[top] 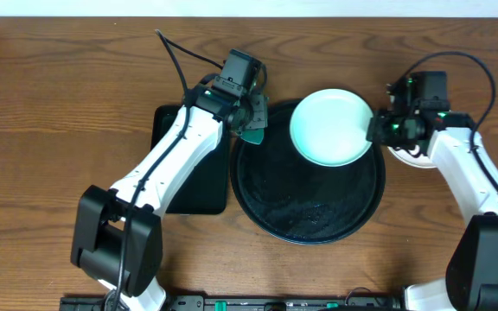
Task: Clean dirty plates on tray and stack at the side
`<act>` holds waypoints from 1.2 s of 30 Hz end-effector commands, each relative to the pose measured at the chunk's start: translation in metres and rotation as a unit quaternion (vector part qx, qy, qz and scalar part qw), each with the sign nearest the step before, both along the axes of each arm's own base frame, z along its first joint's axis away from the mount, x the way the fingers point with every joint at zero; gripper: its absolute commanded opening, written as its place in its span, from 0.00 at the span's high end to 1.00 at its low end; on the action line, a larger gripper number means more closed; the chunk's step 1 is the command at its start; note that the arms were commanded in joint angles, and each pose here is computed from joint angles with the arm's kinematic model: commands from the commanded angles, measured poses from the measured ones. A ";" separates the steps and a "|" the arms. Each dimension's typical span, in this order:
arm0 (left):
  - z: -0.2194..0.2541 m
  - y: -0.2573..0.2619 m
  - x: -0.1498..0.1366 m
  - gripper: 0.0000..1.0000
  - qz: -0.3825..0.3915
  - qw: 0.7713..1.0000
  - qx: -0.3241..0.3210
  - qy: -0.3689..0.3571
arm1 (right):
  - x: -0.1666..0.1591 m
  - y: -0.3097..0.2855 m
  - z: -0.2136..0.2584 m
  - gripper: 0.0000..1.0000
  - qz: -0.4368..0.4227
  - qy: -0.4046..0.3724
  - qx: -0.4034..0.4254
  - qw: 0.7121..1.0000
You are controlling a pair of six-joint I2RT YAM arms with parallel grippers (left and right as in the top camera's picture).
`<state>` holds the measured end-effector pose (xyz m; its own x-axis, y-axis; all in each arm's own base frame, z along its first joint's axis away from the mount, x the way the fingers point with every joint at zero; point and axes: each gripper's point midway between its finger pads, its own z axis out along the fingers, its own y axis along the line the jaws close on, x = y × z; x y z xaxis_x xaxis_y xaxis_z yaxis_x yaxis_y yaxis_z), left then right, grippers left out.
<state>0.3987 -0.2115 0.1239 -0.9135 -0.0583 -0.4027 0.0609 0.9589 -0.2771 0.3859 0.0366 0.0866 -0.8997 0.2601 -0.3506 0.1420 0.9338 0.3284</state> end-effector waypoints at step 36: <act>0.039 0.146 -0.017 0.92 0.104 0.993 0.046 0.042 | -0.001 0.015 0.006 0.99 0.020 -0.010 -0.009 1.000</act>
